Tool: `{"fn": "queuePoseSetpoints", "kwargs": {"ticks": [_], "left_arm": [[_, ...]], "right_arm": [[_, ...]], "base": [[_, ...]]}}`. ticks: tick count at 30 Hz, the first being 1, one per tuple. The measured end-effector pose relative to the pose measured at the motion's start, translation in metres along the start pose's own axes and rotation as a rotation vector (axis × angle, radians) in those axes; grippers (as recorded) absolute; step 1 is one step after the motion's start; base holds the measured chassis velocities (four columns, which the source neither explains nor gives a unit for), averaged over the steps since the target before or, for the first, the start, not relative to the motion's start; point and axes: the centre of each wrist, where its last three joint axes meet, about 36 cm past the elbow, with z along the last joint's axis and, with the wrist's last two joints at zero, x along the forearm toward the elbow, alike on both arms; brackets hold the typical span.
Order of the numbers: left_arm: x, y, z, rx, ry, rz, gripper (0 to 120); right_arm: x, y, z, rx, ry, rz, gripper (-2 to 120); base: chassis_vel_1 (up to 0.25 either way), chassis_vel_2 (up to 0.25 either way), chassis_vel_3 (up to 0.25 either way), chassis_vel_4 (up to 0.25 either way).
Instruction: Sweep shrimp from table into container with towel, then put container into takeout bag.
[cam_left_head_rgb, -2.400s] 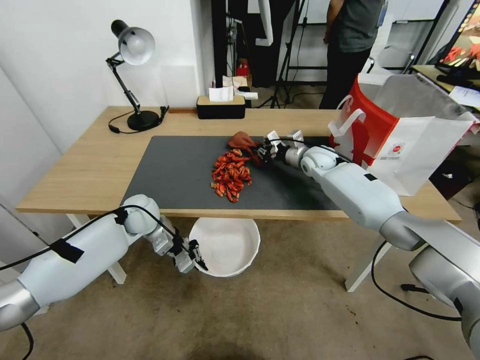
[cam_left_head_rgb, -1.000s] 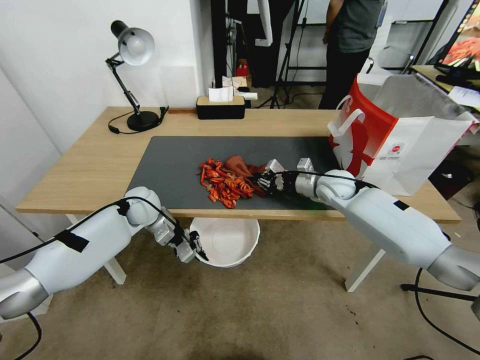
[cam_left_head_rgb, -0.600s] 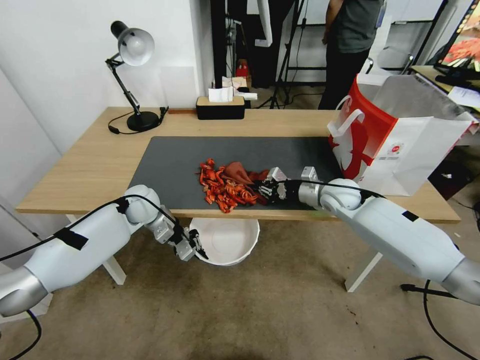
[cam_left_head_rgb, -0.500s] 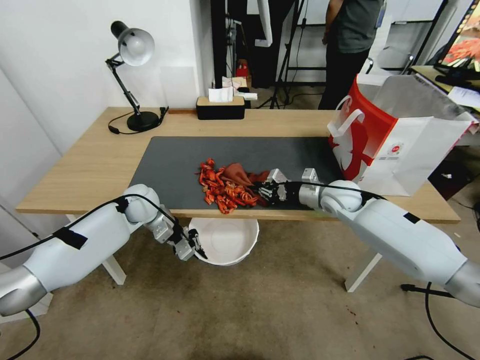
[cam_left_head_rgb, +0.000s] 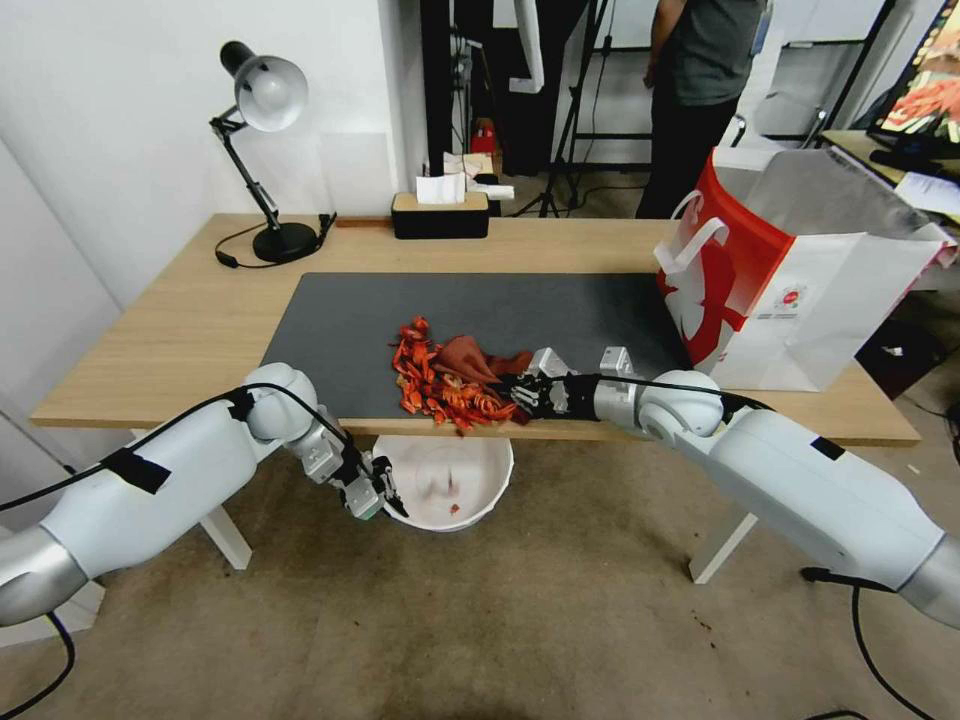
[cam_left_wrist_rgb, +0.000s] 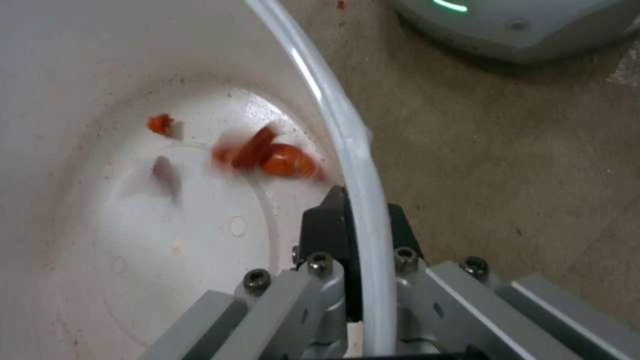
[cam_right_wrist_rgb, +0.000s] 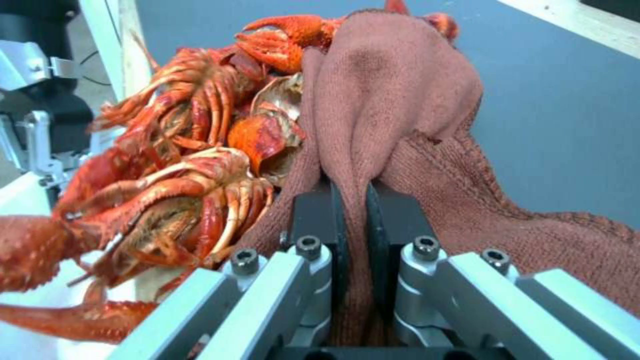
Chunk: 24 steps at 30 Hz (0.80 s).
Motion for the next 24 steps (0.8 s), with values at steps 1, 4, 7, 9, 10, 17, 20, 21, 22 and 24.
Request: {"fn": "queuePoseSetpoints", "kwargs": {"ticks": [1,4,7,9,10,17,20,21,22,24], "left_arm": [[0.002,0.0,0.001,0.001,0.005,0.001,0],[0.005,-0.002,0.002,0.004,0.008,0.002,0],[0.005,-0.002,0.002,0.005,0.008,0.002,0],[0.004,-0.001,0.002,0.006,0.006,0.0,0],[0.004,-0.001,0.002,0.006,0.006,0.0,0],[0.003,0.0,0.004,0.01,-0.003,-0.003,0],[0.003,-0.001,0.005,0.01,-0.005,-0.002,0],[0.003,-0.001,0.005,0.01,-0.005,-0.002,0],[0.003,-0.001,0.005,0.01,-0.005,-0.002,0],[0.003,-0.001,0.005,0.011,-0.005,-0.002,0]], "right_arm": [[0.0,0.002,-0.001,0.002,-0.002,-0.004,5],[-0.001,0.007,-0.002,0.003,-0.005,-0.012,5],[-0.004,0.012,-0.003,0.002,-0.009,-0.019,5],[-0.008,0.014,-0.004,0.001,-0.012,-0.022,5],[-0.008,0.014,-0.004,0.001,-0.012,-0.022,5],[-0.014,0.02,-0.005,-0.003,-0.022,-0.024,5],[-0.015,0.021,-0.005,-0.006,-0.025,-0.022,5],[-0.015,0.021,-0.005,-0.006,-0.025,-0.022,5],[-0.016,0.022,-0.005,-0.008,-0.029,-0.021,5],[-0.017,0.024,-0.005,-0.011,-0.033,-0.022,5]], "base": [[0.0,0.0,0.0,0.0],[0.0,0.0,0.0,0.0],[0.0,0.0,0.0,0.0],[0.0,0.0,0.0,0.0],[0.0,0.0,0.0,0.0],[0.0,0.0,0.0,0.0],[0.0,0.0,0.0,0.0],[0.0,0.0,0.0,0.0],[0.0,0.0,0.0,0.0],[0.0,0.0,0.0,0.0]]}}
